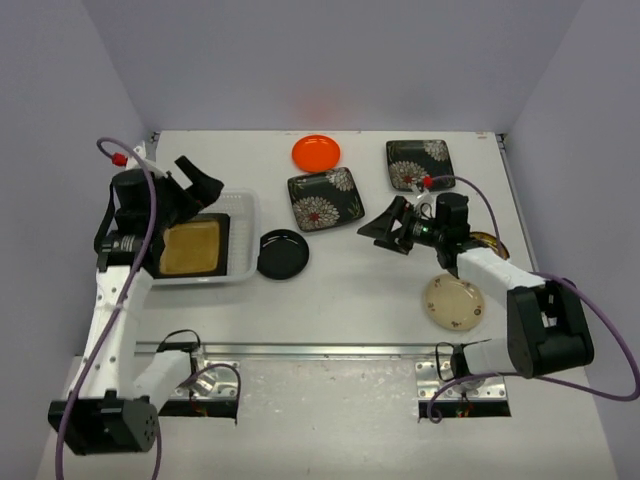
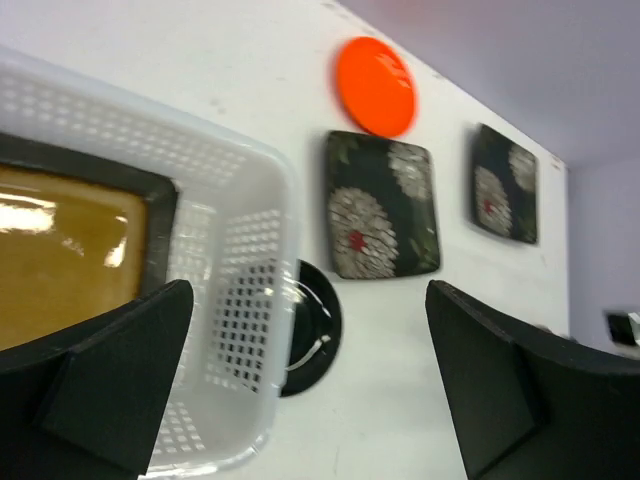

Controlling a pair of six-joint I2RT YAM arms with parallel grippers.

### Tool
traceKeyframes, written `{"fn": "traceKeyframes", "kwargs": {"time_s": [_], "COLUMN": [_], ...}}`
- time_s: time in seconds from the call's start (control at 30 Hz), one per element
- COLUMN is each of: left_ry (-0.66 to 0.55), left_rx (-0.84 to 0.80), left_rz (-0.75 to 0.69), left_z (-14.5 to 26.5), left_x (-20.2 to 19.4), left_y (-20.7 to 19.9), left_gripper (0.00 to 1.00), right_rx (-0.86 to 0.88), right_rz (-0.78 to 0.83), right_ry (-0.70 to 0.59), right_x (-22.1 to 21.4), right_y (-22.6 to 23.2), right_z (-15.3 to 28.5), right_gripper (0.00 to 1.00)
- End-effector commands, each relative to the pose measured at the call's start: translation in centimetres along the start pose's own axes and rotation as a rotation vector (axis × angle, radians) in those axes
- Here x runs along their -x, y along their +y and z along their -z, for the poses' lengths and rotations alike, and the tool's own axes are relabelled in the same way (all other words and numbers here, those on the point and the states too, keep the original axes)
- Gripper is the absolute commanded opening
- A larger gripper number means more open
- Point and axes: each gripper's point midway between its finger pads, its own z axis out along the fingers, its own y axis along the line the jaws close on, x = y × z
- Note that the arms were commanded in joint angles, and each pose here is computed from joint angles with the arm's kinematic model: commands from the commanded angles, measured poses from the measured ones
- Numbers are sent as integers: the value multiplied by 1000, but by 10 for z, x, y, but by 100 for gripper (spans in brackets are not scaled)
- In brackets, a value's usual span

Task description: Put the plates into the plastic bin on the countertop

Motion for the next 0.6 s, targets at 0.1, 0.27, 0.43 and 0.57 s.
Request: {"fn": "traceKeyframes", "kwargs": {"time_s": [0.1,0.27,0.43,0.57], "left_ry": [-61,-122,-169,-179], "left_rx": [-156,-188,-197,-204], "left_rz": [-134,-161,-159,-162], "left_z": [36,50,60,63], "left_x": [-39,-47,-44,-43], "left_y": [-3,1,0,-1], "left_gripper": [100,100,100,100], "right_rx": [-143,-277,-401,-488], "right_rz": [-170,-300,-442,-511], "right_ry": [-203,-267,-315,-381], "right_x": [-5,-22,-38,-43], "right_y": [-47,-79,-109,-133], "right_z": [-37,-60,-74,-78], "right_gripper": [99,99,99,98]}}
